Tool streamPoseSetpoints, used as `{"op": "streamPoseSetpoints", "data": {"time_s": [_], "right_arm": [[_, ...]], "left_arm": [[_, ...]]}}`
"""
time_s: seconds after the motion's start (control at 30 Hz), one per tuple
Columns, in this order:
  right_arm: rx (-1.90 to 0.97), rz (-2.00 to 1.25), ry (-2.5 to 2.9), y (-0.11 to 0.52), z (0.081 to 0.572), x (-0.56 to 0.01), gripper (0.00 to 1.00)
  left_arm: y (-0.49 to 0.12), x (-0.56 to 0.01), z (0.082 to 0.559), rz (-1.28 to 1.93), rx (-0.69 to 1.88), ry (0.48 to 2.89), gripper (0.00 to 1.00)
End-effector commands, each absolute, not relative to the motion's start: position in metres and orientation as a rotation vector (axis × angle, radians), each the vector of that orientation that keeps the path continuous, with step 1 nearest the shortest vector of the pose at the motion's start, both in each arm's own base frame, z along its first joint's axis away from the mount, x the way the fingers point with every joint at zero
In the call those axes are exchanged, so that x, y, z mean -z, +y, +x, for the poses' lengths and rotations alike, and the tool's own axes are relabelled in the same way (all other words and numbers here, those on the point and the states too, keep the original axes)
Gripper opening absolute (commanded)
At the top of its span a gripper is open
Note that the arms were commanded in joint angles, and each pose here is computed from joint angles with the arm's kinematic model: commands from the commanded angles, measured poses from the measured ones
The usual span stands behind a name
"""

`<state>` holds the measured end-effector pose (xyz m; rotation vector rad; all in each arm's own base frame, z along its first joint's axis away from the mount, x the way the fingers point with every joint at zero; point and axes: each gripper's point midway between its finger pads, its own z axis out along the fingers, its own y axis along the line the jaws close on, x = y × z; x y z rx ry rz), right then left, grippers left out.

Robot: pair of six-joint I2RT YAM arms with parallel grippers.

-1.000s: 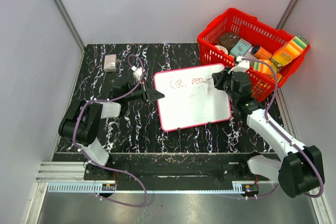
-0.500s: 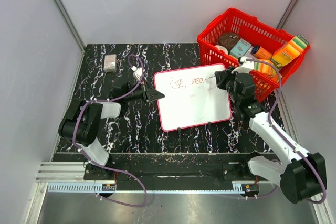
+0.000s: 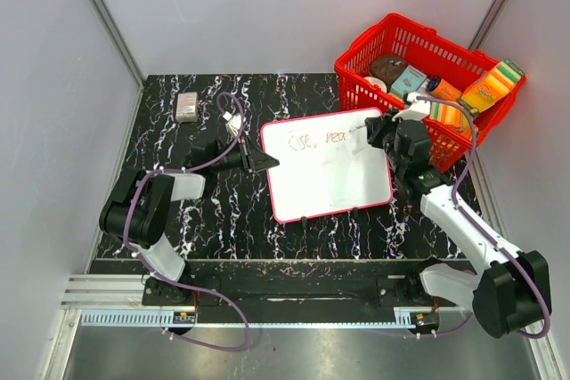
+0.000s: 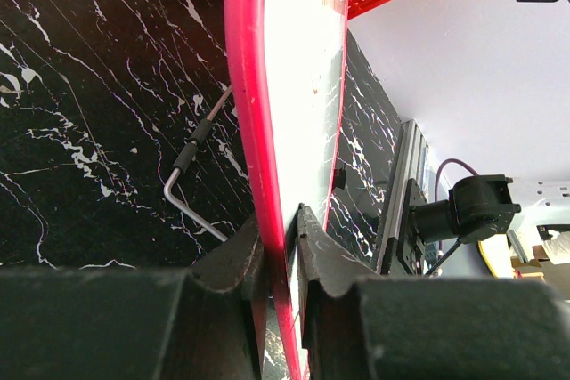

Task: Write a sentence on the whiteboard
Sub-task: Put down the whiteboard on the whiteboard stand.

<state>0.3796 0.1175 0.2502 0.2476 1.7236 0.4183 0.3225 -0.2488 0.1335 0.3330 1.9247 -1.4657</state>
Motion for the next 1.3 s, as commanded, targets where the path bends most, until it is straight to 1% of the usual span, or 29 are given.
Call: {"op": "streamPoseSetpoints", "data": {"time_s": [0.0, 0.4, 0.77, 1.27], "right_arm": [[-0.41, 0.272, 1.642, 0.111, 0.39, -0.279, 0.0], [-0.417, 0.268, 1.68, 0.114, 0.395, -0.263, 0.0], [-0.471, 0.236, 1.709, 0.124, 0.39, -0.256, 0.0], [-0.462, 0.227, 1.781, 0.122, 0.375, -0.231, 0.0]], "left_arm": [[-0.254, -0.148, 0.324, 0.448, 1.409, 1.832, 0.0], [-0.255, -0.149, 0.324, 0.451, 1.411, 1.832, 0.0], [-0.254, -0.148, 0.324, 0.45, 1.409, 1.833, 0.0], [-0.254, -0.148, 0.325, 0.449, 1.406, 1.833, 0.0]]}}
